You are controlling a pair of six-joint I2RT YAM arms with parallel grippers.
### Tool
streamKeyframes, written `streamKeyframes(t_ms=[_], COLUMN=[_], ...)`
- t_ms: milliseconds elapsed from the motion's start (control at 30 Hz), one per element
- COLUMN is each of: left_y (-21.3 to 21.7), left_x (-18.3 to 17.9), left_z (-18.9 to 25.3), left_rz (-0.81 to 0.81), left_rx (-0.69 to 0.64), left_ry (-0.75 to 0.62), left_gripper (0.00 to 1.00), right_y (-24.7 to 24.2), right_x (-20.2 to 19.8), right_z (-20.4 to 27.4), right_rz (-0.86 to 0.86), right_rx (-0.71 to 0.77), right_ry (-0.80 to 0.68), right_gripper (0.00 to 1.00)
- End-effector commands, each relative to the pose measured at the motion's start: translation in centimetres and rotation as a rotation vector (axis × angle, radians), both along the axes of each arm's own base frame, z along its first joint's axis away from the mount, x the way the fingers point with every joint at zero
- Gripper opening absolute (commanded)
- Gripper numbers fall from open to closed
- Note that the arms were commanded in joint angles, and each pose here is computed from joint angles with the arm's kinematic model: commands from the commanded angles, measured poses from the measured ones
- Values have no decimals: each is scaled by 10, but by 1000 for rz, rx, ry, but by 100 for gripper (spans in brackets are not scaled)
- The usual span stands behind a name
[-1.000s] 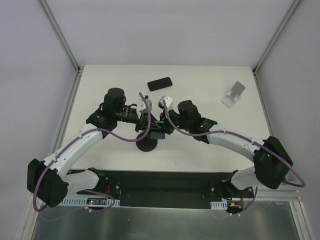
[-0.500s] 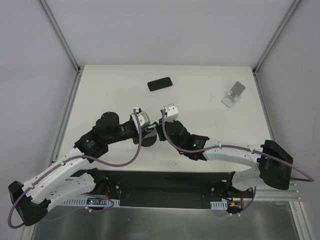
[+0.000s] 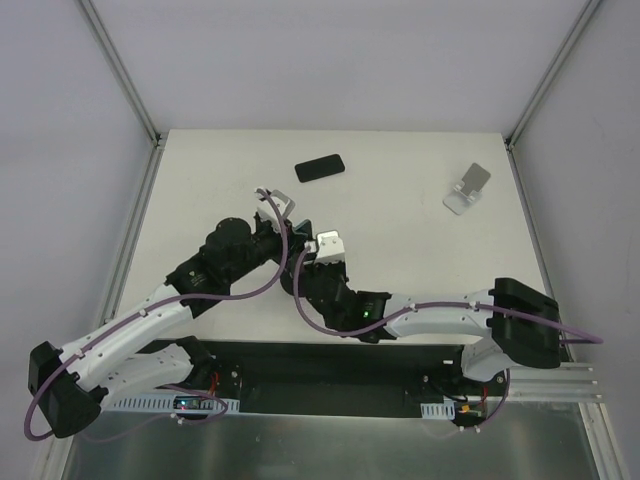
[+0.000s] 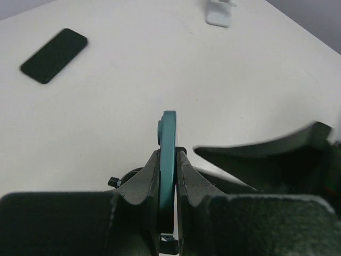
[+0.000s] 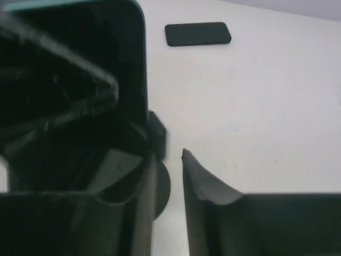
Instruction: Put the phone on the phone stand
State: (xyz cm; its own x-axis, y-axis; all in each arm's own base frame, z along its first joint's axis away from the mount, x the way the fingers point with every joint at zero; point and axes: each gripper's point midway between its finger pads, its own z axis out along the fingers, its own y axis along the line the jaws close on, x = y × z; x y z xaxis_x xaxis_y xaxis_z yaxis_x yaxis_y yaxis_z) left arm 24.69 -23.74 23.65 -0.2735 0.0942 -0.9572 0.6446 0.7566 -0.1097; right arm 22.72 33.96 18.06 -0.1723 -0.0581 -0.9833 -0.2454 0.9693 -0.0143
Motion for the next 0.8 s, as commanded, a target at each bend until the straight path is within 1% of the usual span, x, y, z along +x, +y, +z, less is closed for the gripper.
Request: streamKeyframes(t_ms=[0,33,67,100,167,200,267,300,333,367,400,433,533,600,700,767], left_y=[56,56,57,56,60,61,62,63,64,65,67,66,77,80,84,83], left_x=[41,38,36,34,32,30,28,28,29,28,31,32,40,41,45,50], left_z=[-18,-20,-17,-17,-20,-24,-23,-22,-20,-19,-18,-14,-9,-3,13,24], left_rz=[298,289,284,274,282,280,279,281,288,284,290,283,317,325,325,286], left_rx=[141,139,129,125,134,147,151,148,147,144,135,114,89,71,88,93], left_ry=[-62,-60,-67,-67,-58,-46,-43,-46,-51,-52,-55,-65,-82,-99,-179,-222], left_gripper=[0,0,0,0,0,0,0,0,0,0,0,0,0,0,0,0], right_y=[22,19,14,4,-7,-22,-28,-45,-48,-48,-59,-60,-61,-59,-57,-56], right_x=[-36,-37,-40,-40,-42,-36,-33,-21,-17,-14,-1,1,5,5,9,10], right_z=[75,78,69,89,93,93,88,74,69,65,55,52,45,42,37,35], right_rz=[185,214,251,271,299,291,335,309,306,329,297,299,305,321,326,330], right_rx=[185,174,133,122,94,97,138,133,201,223,228,254,246,266,273,275], right_ry=[-145,-177,-205,-272,-313,-324,-317,-297,-264,-249,-225,-205,-187,-173,-153,-145], right_gripper=[47,57,70,71,74,74,74,74,74,74,74,74,74,74,74,74])
